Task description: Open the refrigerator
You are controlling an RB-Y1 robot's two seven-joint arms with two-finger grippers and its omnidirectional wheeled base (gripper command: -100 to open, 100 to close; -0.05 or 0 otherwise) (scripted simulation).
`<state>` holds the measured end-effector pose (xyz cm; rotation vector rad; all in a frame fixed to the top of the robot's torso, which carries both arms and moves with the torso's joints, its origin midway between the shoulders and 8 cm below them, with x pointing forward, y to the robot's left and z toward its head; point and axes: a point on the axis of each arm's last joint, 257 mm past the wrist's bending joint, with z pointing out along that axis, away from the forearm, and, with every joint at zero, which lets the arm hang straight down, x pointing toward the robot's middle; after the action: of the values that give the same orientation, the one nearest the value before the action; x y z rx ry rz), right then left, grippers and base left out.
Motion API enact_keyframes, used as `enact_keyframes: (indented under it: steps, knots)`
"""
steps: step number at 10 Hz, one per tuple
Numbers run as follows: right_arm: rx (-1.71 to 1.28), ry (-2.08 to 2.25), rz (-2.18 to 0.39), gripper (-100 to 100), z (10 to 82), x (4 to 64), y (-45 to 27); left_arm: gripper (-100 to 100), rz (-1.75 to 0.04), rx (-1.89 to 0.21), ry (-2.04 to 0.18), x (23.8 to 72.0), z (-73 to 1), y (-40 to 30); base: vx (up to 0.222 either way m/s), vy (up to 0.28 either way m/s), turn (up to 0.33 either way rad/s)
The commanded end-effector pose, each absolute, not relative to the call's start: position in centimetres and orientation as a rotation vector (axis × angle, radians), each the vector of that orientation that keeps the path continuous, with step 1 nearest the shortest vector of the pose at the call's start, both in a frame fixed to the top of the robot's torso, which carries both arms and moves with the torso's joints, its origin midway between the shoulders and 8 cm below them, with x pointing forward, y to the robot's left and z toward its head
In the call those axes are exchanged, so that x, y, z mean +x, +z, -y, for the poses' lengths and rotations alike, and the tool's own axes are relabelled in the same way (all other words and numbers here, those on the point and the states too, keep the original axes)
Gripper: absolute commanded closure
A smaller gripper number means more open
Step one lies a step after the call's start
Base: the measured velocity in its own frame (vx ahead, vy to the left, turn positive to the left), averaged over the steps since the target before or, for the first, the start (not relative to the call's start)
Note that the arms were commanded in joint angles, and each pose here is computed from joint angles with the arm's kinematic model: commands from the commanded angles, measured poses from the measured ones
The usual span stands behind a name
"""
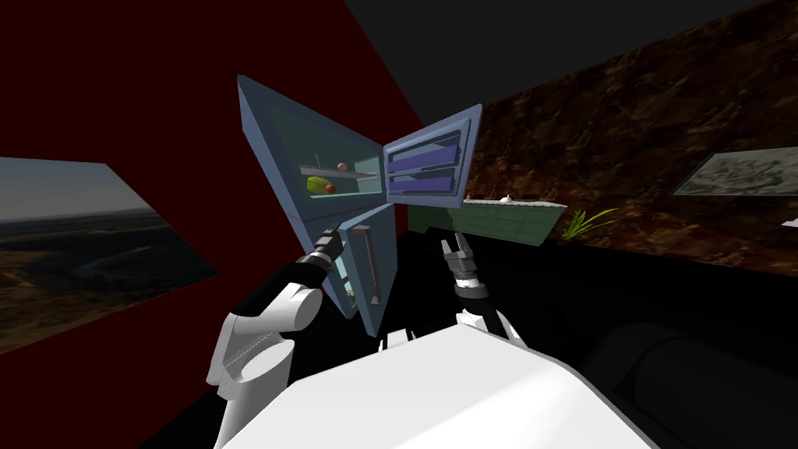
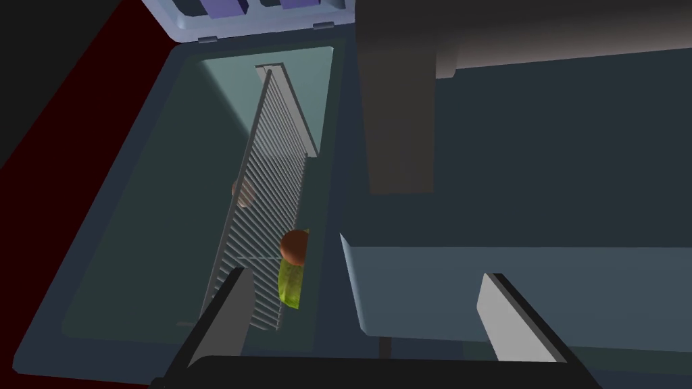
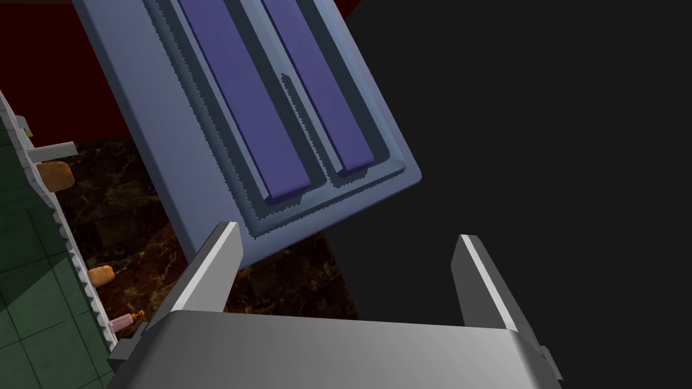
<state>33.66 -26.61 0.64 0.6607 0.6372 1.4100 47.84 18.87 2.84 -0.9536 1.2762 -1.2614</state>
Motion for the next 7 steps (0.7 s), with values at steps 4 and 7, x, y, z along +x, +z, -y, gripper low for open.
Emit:
enact_keyframes:
  steps: [4, 7]
  knots:
    - [0.661, 1.410, -0.637, 0, 26.61, 33.66, 0.64, -100, -1.246, -0.976, -1.365, 47.07, -16.35, 5.79, -0.022, -0.081, 0.041]
    - [0.661, 1.410, -0.637, 0, 26.62, 33.66, 0.64, -100, -1.246, -0.976, -1.365, 47.07, -16.35, 5.79, -0.002, -0.010, 0.003]
